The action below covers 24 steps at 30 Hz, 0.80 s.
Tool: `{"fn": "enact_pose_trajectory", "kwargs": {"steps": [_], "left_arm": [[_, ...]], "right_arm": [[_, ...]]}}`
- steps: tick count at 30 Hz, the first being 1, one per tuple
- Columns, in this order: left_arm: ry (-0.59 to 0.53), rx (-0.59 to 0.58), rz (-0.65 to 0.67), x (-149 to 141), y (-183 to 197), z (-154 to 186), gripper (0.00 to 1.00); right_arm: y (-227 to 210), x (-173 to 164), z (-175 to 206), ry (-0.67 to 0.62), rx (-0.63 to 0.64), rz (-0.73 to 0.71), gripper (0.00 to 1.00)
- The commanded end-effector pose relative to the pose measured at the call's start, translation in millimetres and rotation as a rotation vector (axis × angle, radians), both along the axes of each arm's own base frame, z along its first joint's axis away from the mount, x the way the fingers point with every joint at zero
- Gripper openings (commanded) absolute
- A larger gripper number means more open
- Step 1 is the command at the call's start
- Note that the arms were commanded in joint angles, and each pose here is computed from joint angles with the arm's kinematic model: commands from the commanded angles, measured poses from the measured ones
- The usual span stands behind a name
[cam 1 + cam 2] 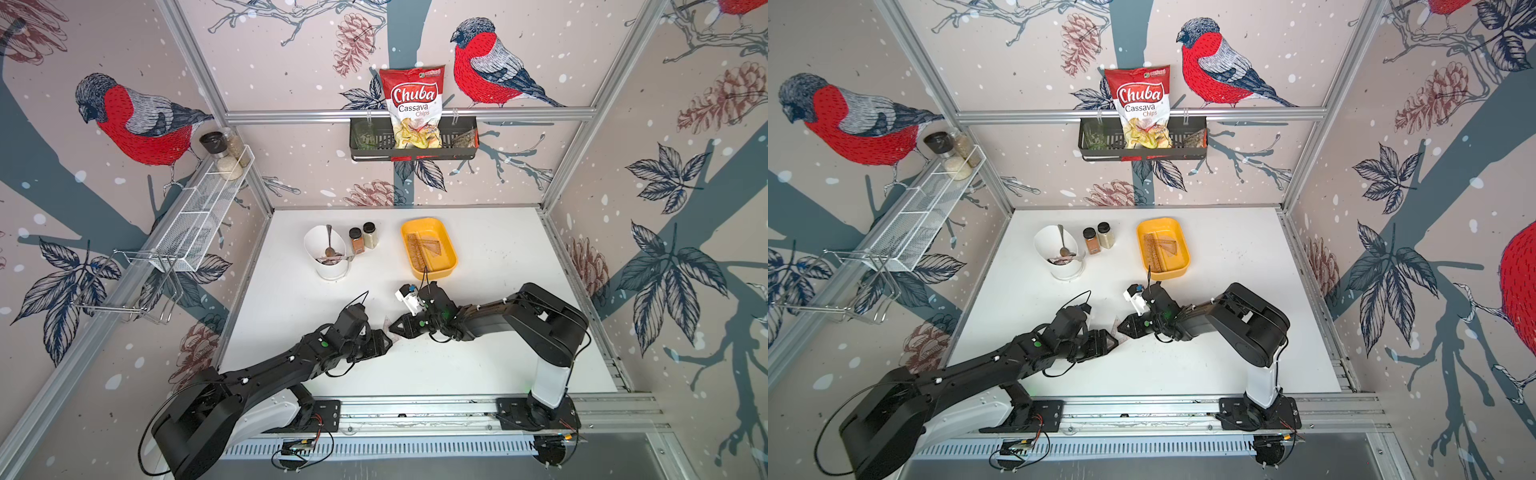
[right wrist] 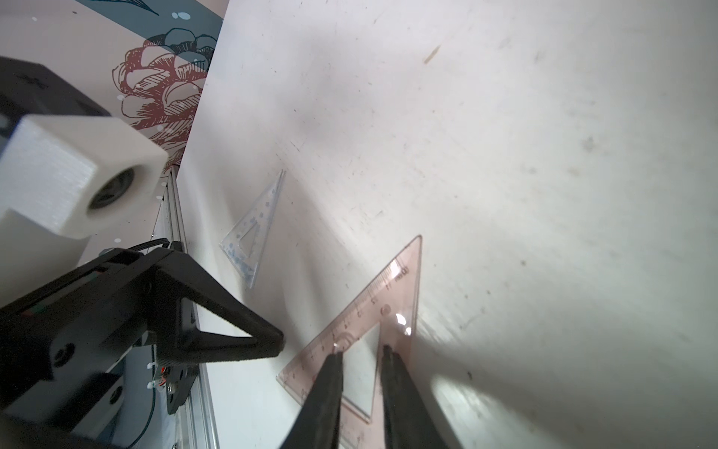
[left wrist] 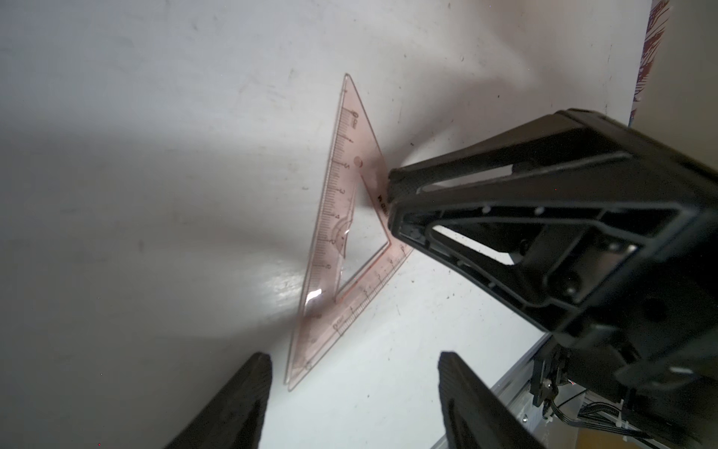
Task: Put the scattered rulers into the storage box
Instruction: Pick up the ruler from the center of the board.
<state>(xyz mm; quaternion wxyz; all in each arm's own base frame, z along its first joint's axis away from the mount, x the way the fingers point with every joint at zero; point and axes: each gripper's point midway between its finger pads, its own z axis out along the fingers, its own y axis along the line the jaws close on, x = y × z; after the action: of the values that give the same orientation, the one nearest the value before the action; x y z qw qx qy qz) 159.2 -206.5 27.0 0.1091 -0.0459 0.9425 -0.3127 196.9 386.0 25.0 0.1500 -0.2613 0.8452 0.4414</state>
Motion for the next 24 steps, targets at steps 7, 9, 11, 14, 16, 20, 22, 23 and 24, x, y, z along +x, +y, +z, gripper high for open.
{"fn": "enact_pose_trajectory", "kwargs": {"steps": [7,9,11,14,16,20,22,23,24], "left_arm": [[0.209,0.193,0.016,-44,40,-39,0.73],[0.209,0.194,0.018,-44,40,-39,0.73],[0.208,0.196,0.022,-44,41,-39,0.73],[0.195,0.186,0.031,-41,39,-38,0.72],[0.186,0.172,0.035,-38,36,-37,0.70],[0.179,0.178,0.044,-35,37,-40,0.66],[0.176,0.183,0.047,-34,37,-42,0.62],[0.173,0.184,0.050,-32,36,-43,0.59],[0.170,0.180,0.052,-31,36,-43,0.56]], "right_arm": [[-8,-5,-12,0.011,-0.029,0.005,0.25],[-8,-5,-12,0.013,-0.028,0.006,0.25],[-9,-6,-15,0.020,-0.030,0.007,0.25],[-9,-7,-17,0.026,-0.028,0.009,0.25],[-8,-7,-18,0.030,-0.029,0.010,0.25],[-10,-9,-20,0.037,-0.031,0.011,0.25],[-11,-10,-21,0.042,-0.034,0.009,0.25],[-12,-10,-21,0.043,-0.033,0.008,0.25],[-12,-12,-22,0.045,-0.035,0.010,0.25]]}}
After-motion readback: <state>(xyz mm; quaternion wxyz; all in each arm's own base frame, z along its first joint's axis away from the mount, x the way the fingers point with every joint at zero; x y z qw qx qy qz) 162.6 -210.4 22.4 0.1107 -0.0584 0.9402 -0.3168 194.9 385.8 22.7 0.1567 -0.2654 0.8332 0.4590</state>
